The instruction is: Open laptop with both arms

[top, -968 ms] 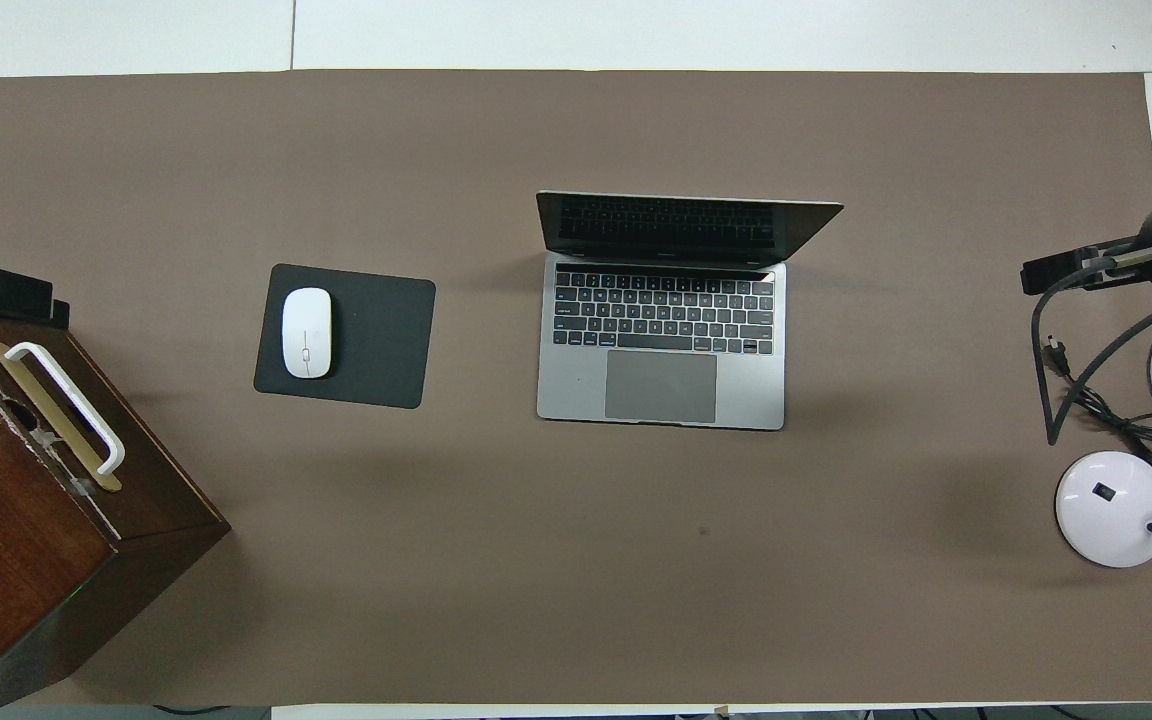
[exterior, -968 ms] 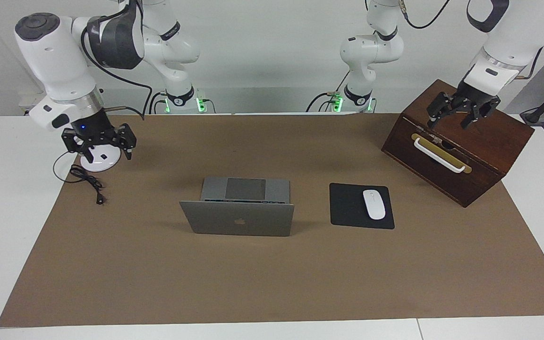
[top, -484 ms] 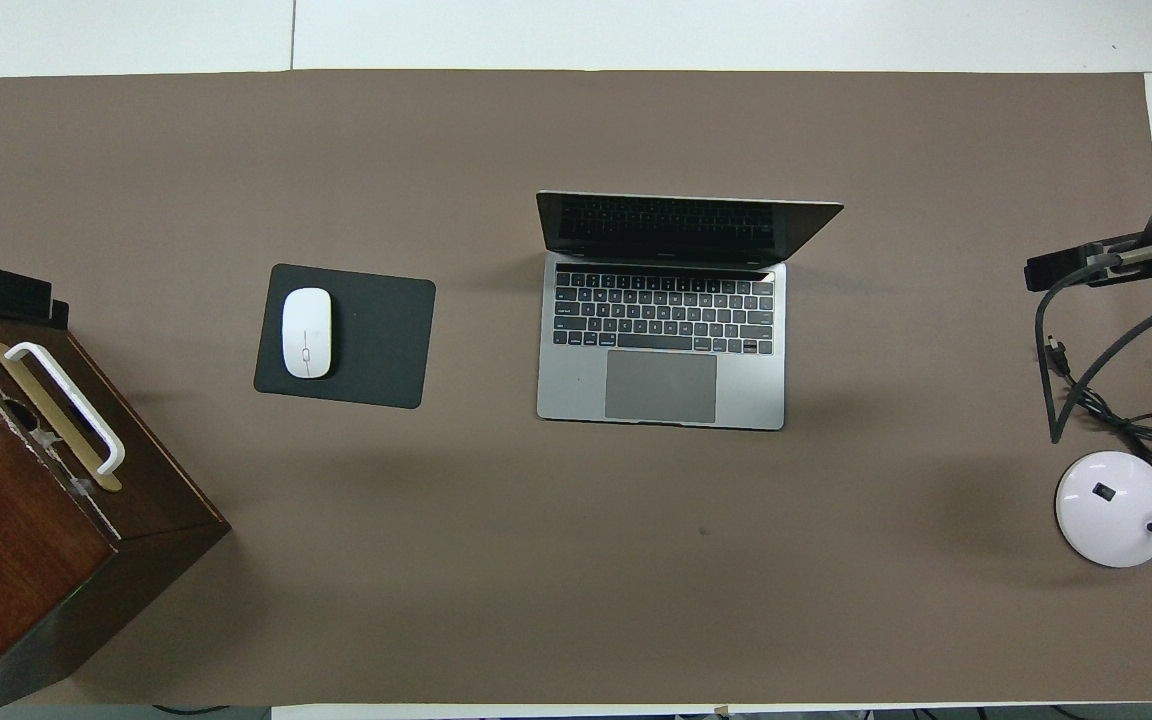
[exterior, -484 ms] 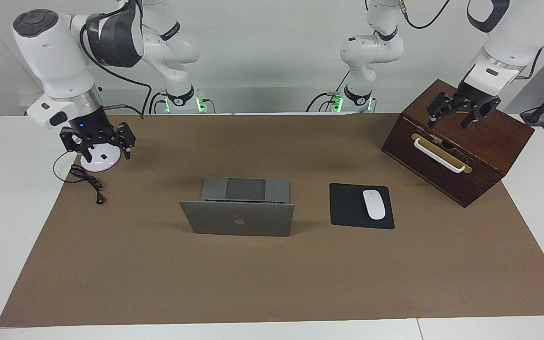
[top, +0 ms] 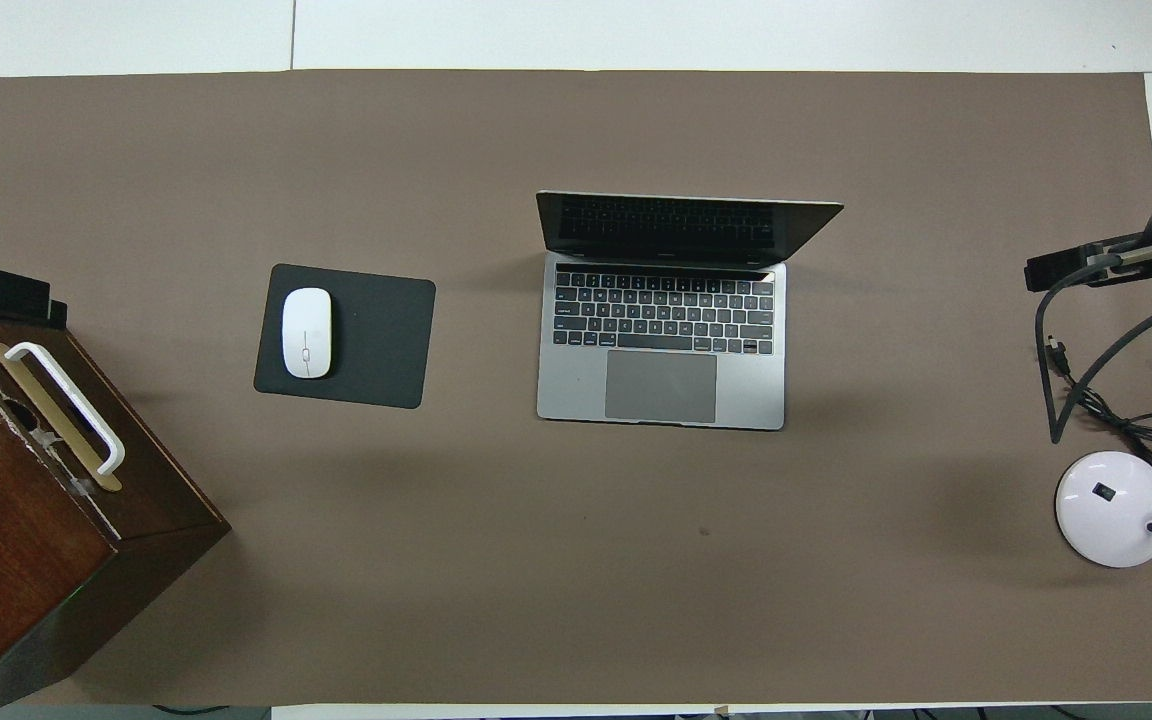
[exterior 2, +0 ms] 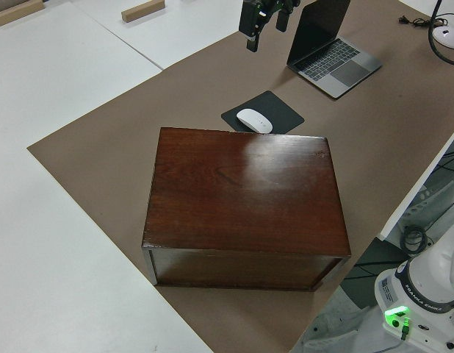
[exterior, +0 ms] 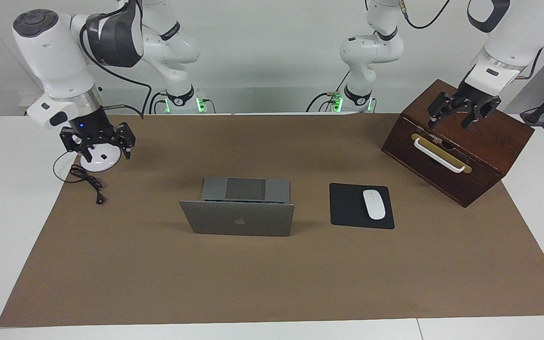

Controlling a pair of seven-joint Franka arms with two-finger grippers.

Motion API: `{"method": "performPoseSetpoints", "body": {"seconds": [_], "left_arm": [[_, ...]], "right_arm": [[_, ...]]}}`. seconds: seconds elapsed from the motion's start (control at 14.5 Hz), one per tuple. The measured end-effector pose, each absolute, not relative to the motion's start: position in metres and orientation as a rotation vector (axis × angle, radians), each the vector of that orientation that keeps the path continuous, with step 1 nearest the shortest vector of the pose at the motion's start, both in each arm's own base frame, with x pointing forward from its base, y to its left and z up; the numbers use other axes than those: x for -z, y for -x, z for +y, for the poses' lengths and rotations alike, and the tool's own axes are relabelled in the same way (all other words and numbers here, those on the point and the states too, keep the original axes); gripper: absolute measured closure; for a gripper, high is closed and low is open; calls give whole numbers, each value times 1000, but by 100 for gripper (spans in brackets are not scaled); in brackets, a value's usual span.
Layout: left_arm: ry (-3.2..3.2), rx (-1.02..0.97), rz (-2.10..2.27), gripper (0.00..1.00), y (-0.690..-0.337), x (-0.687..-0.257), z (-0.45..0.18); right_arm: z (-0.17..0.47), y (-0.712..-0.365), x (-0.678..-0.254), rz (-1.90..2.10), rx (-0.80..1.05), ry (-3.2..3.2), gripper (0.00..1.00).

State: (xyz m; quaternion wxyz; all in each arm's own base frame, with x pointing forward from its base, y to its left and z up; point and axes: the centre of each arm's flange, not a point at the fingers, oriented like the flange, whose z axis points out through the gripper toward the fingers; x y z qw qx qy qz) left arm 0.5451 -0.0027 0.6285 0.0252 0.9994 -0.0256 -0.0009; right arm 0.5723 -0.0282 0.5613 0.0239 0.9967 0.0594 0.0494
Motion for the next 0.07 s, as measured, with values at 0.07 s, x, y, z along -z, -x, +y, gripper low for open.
{"method": "performPoseSetpoints", "body": {"seconds": [0.07], "left_arm": [[-3090, 3, -79, 0, -545, -629, -3]], "right_arm": [[-28, -572, -561, 184, -153, -3085, 0]]}}
